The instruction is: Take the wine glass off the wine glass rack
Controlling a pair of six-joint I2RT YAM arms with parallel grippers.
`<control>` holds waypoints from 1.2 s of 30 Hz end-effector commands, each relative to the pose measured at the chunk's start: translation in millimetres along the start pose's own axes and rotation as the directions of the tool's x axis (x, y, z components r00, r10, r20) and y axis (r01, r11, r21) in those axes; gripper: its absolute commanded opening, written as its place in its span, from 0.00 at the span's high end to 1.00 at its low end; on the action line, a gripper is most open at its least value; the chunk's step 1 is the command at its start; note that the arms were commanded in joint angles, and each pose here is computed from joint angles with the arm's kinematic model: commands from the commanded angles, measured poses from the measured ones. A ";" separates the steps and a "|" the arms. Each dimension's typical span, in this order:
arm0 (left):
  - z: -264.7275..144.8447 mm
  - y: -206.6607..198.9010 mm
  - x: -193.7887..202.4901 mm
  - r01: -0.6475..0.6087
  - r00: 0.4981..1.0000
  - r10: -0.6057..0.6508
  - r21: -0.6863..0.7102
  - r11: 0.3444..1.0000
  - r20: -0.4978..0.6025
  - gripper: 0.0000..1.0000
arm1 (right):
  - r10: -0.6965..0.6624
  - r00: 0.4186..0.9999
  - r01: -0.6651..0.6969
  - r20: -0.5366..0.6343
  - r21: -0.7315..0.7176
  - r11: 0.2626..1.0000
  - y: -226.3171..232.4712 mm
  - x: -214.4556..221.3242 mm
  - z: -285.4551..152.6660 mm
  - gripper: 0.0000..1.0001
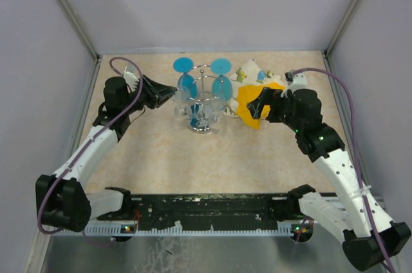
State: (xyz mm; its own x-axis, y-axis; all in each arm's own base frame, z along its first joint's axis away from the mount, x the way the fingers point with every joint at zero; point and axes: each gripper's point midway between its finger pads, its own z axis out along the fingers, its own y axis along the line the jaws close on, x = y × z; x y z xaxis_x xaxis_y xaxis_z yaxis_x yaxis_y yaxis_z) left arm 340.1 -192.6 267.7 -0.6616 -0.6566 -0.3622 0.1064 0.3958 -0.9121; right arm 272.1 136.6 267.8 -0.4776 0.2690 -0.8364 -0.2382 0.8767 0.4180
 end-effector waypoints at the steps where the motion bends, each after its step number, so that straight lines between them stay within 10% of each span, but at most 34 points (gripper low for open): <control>1: 3.2 -16.7 3.1 -0.009 0.999 0.012 0.077 0.997 -0.042 0.62 | -0.020 0.998 0.020 0.053 -0.003 1.000 1.3 -13.0 0.7 0.01; 11: 1.7 -22.6 1.9 -0.025 0.999 0.029 0.090 0.996 -0.043 1.00 | -0.021 0.998 0.021 0.053 0.003 1.000 -0.2 -12.1 1.4 0.01; 36: -29.6 -23.2 -16.1 -0.120 0.990 0.121 -0.018 0.993 0.071 1.00 | -0.027 0.998 0.027 0.057 0.010 1.000 -1.9 -11.7 -2.1 0.01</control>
State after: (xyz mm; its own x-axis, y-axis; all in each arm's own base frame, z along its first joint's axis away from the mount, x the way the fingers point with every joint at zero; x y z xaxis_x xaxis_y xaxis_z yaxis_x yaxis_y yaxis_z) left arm 329.5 -183.1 291.5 -0.6299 -0.6476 -0.4288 0.1482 0.4418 -0.8848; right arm 273.9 132.9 264.0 -0.4717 0.2622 -0.8419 -0.2241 0.8877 0.4021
